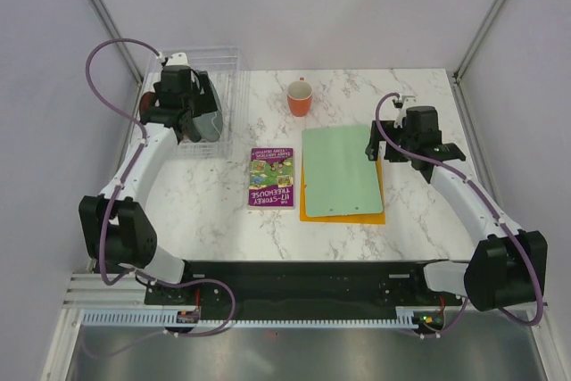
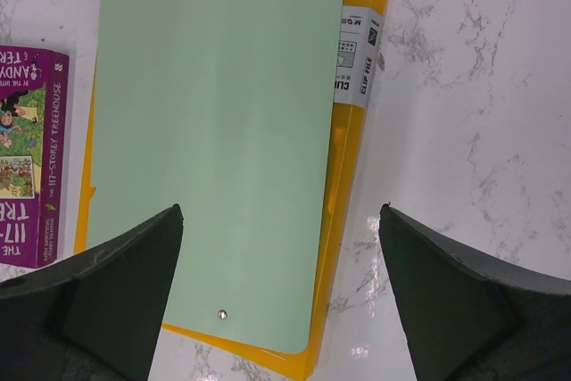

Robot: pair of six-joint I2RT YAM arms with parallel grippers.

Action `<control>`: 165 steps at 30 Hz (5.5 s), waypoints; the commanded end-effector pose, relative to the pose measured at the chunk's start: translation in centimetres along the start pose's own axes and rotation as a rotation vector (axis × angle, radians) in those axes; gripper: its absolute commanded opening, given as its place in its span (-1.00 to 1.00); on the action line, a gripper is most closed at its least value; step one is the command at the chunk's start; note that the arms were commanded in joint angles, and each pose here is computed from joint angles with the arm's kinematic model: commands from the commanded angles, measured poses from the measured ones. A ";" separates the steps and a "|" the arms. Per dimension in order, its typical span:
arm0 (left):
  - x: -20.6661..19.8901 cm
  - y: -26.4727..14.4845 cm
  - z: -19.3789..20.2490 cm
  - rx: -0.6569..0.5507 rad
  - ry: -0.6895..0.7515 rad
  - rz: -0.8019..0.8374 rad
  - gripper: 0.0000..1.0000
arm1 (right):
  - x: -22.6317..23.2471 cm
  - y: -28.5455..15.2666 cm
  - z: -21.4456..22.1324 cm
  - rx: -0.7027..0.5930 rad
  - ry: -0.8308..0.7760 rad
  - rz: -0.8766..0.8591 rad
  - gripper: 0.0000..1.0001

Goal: Unload the plates from the dish rack

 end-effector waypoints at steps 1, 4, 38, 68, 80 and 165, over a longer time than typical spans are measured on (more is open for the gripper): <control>-0.2 1.4 -2.7 -0.099 0.013 -0.025 0.85 | 0.0 0.2 -1.0 -0.025 -0.018 -0.001 0.96; -0.6 2.8 -2.6 -0.096 0.007 -0.024 0.77 | -0.1 0.6 -0.8 -0.014 -0.020 0.005 0.96; -2.1 -0.5 -13.1 -0.420 0.166 -0.304 -0.95 | 0.1 1.1 -0.1 0.013 -0.011 -0.011 0.96; -13.1 -15.5 -3.2 -0.023 -0.425 1.074 -0.95 | 13.6 2.3 -7.1 -0.161 0.334 -0.899 0.96; -13.2 -15.4 -0.8 0.009 -0.467 1.171 -0.96 | 15.8 3.2 -5.3 -0.134 0.380 -1.088 -0.12; 3.2 3.8 -2.3 -0.223 0.024 -0.167 0.85 | -14.3 3.7 -11.1 -0.322 0.436 0.153 0.96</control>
Point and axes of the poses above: each gripper's point midway between its finger pads, its own y axis out along the fingers, its own x axis along the line the jaws close on, z = x × y, the point moved 5 cm from there along -y, back along the fingers, and after that the axes turned 2 degrees about -y, right-handed, at the moved point
